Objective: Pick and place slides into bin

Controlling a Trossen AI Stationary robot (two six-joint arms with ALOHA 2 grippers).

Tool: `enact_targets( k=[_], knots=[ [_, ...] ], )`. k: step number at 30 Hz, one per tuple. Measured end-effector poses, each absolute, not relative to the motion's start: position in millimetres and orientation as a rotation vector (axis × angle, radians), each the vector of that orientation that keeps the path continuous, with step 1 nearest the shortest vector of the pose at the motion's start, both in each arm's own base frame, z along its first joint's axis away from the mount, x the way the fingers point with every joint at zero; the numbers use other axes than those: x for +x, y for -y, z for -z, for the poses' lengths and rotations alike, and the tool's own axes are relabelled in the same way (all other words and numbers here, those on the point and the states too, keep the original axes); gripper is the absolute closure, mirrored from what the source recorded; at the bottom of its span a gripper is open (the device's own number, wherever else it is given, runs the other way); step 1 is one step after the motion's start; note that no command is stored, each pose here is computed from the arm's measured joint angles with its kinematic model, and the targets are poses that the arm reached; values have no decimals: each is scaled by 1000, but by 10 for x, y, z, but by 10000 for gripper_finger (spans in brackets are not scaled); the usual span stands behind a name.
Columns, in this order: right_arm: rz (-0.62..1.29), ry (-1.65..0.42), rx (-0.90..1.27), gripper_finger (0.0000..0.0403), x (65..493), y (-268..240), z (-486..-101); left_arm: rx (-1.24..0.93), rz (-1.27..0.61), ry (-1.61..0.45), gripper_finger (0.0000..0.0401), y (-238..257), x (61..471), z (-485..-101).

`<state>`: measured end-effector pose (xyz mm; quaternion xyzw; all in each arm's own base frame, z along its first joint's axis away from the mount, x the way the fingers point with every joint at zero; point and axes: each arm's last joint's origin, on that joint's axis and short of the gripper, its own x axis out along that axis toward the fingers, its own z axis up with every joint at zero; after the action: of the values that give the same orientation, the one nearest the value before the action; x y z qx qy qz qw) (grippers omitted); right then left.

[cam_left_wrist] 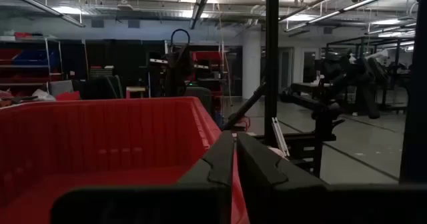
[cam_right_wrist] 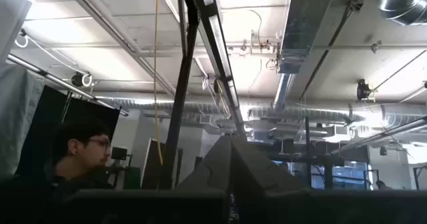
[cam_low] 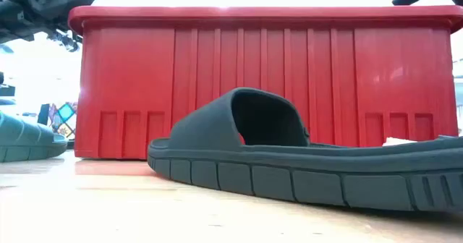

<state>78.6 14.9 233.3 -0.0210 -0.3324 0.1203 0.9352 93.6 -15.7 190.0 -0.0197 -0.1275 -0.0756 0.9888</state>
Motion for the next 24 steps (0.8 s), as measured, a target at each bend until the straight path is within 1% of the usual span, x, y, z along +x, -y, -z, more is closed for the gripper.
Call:
enact_targets(
  k=[11, 20, 24],
  knots=[
    [-246, 680, -43, 389, 786, -149, -2334, -40, 152, 256, 365, 157, 936, -1900],
    [-246, 680, -43, 389, 786, -150, -2333, -40, 152, 256, 377, 158, 936, -1899],
    [-246, 680, -43, 389, 786, -149, -2334, -40, 152, 256, 376, 157, 936, -1900]
  ],
)
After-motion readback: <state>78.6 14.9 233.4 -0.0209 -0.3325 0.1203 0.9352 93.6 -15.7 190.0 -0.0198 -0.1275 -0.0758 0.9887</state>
